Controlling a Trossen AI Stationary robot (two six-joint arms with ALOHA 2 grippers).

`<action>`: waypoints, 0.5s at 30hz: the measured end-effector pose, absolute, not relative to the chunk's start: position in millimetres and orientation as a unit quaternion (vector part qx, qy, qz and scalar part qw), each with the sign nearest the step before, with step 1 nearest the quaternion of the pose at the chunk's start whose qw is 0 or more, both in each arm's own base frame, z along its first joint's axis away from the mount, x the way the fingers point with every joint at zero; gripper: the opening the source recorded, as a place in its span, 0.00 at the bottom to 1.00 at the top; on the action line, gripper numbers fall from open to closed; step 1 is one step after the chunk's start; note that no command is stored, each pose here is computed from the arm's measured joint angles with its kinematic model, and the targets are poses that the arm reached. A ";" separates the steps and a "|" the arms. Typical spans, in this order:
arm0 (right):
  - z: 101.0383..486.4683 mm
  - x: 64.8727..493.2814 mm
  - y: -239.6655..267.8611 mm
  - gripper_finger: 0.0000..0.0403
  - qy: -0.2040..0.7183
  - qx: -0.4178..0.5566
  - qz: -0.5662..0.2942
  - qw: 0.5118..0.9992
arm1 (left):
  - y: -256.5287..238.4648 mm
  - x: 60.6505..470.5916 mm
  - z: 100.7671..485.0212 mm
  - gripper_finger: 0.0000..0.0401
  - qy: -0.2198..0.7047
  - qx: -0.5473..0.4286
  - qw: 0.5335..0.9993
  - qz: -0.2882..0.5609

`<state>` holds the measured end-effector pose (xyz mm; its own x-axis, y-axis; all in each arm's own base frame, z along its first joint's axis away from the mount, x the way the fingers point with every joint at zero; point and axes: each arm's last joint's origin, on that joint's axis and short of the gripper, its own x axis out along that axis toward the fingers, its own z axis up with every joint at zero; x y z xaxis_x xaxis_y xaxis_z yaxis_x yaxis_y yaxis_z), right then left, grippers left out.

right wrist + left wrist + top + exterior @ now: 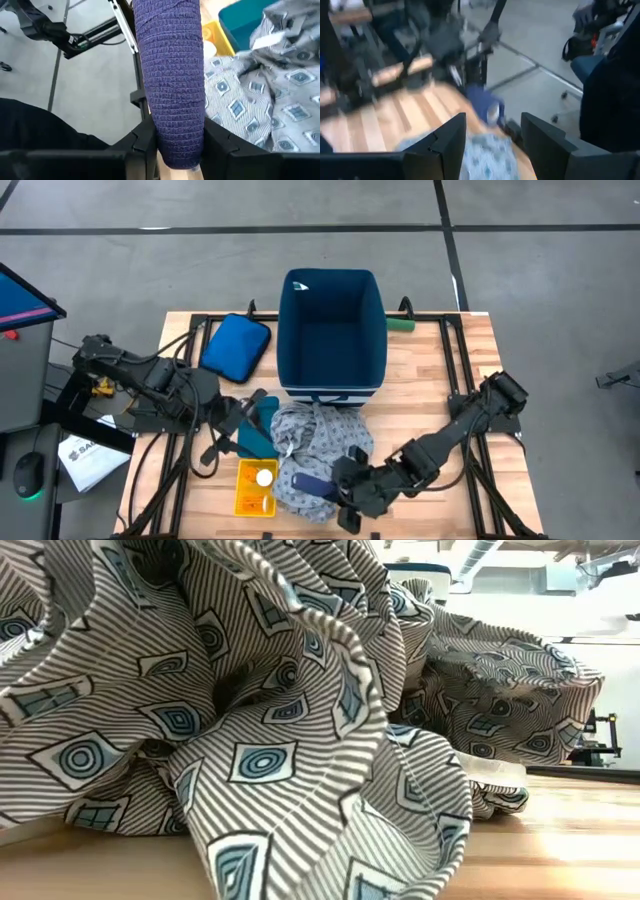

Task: Pick & place medical supplies in basket/bin
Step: Put the blue bandage into the blue bin

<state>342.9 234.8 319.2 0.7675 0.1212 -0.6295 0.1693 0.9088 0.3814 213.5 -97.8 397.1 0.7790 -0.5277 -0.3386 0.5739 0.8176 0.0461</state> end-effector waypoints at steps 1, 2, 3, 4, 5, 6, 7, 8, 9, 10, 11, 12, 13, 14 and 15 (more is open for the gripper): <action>319.3 344.9 232.1 0.26 0.340 0.209 -0.012 0.917 | -100.3 214.3 398.8 0.45 0.144 0.078 0.942 -0.294; 319.4 347.3 229.7 0.26 0.339 0.206 -0.011 0.918 | -102.4 214.9 399.1 0.45 0.139 0.083 0.943 -0.292; 319.8 349.4 227.5 0.26 0.336 0.205 -0.010 0.919 | -103.8 215.5 398.5 0.45 0.138 0.089 0.943 -0.289; 320.1 350.9 225.5 0.26 0.334 0.204 -0.011 0.920 | -105.1 216.2 397.6 0.45 0.139 0.095 0.942 -0.289; 320.4 352.6 223.1 0.26 0.332 0.203 -0.012 0.921 | -106.4 217.1 396.5 0.45 0.141 0.097 0.942 -0.289; 320.8 354.4 220.9 0.26 0.329 0.202 -0.013 0.922 | -107.0 218.4 395.4 0.45 0.144 0.098 0.941 -0.289; 321.9 356.5 219.5 0.26 0.322 0.202 -0.012 0.925 | -107.8 220.1 393.9 0.45 0.147 0.098 0.941 -0.289; 323.6 359.2 217.7 0.26 0.312 0.203 -0.010 0.928 | -109.5 222.0 392.3 0.45 0.149 0.099 0.940 -0.290; 325.7 362.4 215.6 0.26 0.300 0.206 -0.007 0.931 | -110.8 224.0 390.7 0.45 0.152 0.101 0.939 -0.290; 327.8 365.4 213.5 0.26 0.289 0.208 -0.004 0.934 | -111.9 226.2 388.7 0.45 0.156 0.103 0.938 -0.291; 329.1 367.8 211.3 0.26 0.283 0.207 -0.001 0.937 | -113.4 229.1 387.1 0.45 0.156 0.103 0.938 -0.293; 329.9 369.8 208.9 0.26 0.278 0.207 -0.001 0.938 | -114.6 231.9 385.9 0.45 0.155 0.102 0.938 -0.294; 330.3 371.5 206.4 0.26 0.276 0.205 -0.001 0.939 | -115.6 234.2 384.2 0.45 0.157 0.102 0.937 -0.295; 330.9 373.2 204.2 0.26 0.273 0.203 -0.001 0.940 | -116.8 236.6 382.4 0.45 0.160 0.103 0.936 -0.295; 331.4 374.7 202.1 0.26 0.269 0.202 -0.002 0.941 | -118.1 239.3 381.2 0.45 0.158 0.102 0.937 -0.295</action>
